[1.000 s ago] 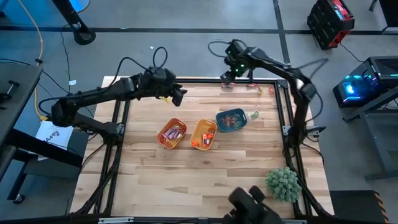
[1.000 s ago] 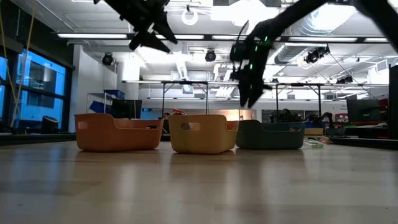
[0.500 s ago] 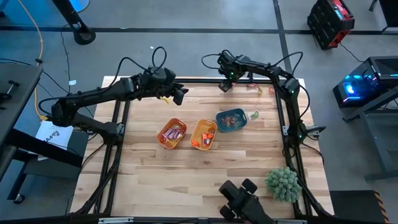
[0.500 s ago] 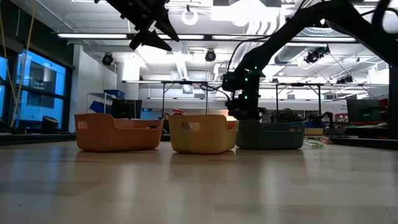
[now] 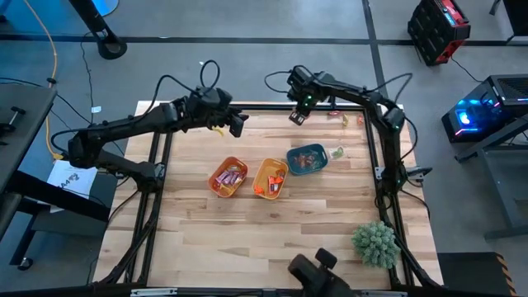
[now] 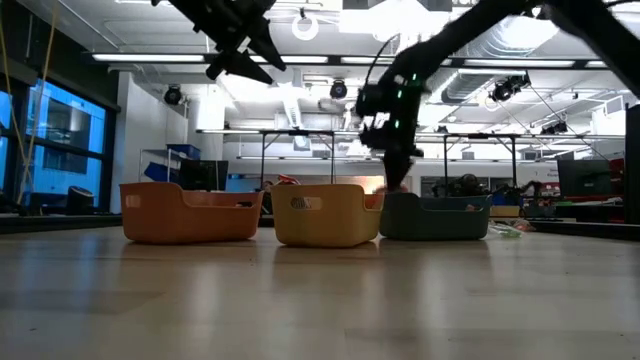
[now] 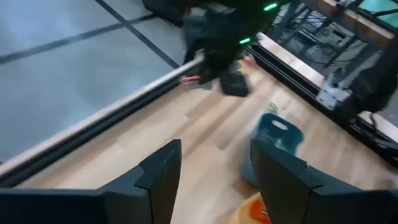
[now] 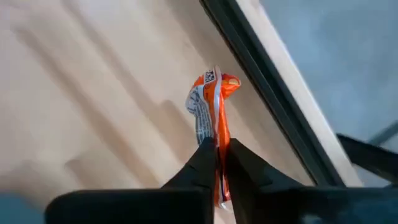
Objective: Sort candy
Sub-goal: Put the orange chocolate into the yellow bin
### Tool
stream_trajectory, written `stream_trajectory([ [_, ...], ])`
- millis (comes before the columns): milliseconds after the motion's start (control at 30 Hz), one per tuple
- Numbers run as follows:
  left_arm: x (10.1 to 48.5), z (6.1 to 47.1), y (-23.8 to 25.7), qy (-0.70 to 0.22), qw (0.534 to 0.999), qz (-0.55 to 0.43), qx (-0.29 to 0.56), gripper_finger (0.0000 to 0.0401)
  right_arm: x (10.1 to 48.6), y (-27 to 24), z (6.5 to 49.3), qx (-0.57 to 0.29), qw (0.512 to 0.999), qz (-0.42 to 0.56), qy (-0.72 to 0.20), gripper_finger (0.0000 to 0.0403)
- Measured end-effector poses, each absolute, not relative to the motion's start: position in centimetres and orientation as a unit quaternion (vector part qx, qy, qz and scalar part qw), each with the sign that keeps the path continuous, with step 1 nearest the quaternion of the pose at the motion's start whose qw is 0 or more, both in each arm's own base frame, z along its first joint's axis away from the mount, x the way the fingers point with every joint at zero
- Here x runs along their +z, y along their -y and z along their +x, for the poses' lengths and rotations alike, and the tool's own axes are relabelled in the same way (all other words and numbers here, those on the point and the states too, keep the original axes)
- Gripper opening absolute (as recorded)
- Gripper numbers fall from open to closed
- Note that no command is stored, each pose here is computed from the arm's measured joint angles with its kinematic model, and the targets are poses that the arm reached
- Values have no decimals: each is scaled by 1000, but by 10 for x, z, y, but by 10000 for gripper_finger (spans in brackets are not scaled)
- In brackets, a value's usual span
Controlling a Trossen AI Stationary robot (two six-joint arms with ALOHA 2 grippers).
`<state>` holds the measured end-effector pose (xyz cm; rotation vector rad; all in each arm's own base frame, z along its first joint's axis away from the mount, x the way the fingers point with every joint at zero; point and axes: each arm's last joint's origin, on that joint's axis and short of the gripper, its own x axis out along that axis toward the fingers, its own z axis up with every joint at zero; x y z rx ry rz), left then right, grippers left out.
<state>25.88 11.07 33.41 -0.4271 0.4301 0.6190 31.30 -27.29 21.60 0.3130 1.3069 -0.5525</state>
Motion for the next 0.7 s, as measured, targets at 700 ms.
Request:
stream_trajectory([
  [700, 359, 229, -138, -118, 891, -184, 397, 186, 271, 90, 383, 152, 842, 83, -511, 9],
])
